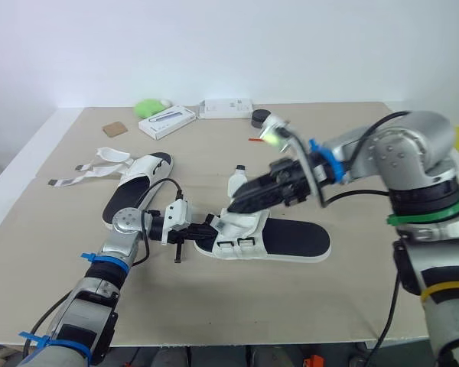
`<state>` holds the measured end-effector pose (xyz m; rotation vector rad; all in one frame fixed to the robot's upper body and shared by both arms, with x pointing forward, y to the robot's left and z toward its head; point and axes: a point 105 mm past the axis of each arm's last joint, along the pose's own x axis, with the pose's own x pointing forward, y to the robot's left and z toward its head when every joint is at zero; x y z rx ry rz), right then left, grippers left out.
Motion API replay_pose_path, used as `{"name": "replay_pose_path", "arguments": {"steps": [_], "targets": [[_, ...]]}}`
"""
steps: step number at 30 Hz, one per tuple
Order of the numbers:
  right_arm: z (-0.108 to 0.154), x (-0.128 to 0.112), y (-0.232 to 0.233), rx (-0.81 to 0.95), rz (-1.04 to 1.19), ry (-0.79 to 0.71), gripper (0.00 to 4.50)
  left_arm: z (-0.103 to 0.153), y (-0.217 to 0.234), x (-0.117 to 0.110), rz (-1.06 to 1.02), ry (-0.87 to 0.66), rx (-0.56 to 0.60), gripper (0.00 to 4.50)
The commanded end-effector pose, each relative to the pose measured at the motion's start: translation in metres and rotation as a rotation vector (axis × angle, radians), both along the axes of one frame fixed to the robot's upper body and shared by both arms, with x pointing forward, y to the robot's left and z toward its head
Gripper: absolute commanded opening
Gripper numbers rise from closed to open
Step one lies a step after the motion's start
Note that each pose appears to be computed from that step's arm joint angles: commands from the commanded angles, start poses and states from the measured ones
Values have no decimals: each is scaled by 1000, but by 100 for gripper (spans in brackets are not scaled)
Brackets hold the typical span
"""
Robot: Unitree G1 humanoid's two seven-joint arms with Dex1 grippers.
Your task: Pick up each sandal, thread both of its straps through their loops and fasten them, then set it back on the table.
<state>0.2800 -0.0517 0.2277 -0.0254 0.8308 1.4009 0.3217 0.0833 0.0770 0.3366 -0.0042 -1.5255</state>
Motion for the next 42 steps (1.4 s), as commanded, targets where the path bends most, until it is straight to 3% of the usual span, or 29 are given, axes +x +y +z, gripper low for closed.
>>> {"name": "replay_pose_path", "arguments": {"steps": [1, 4, 12, 37, 40, 42], "targets": [[-11, 1, 5, -65, -18, -25, 383, -55, 6, -23, -15, 188, 150, 0], [-30, 9, 3, -147, -63, -35, 383, -57, 3, -24, -16, 189, 144, 0], [-50, 11, 2, -224, -26, -9, 383, -57, 0, -24, -8, 189, 130, 0], [-59, 29, 35, -208, 42, -15, 383, -59, -4, -26, 19, 187, 110, 0], [-61, 36, 36, -199, 16, -31, 302, -59, -3, -26, 24, 186, 110, 0], [-62, 38, 36, -195, 8, -36, 203, -59, -3, -26, 24, 186, 110, 0]]}}
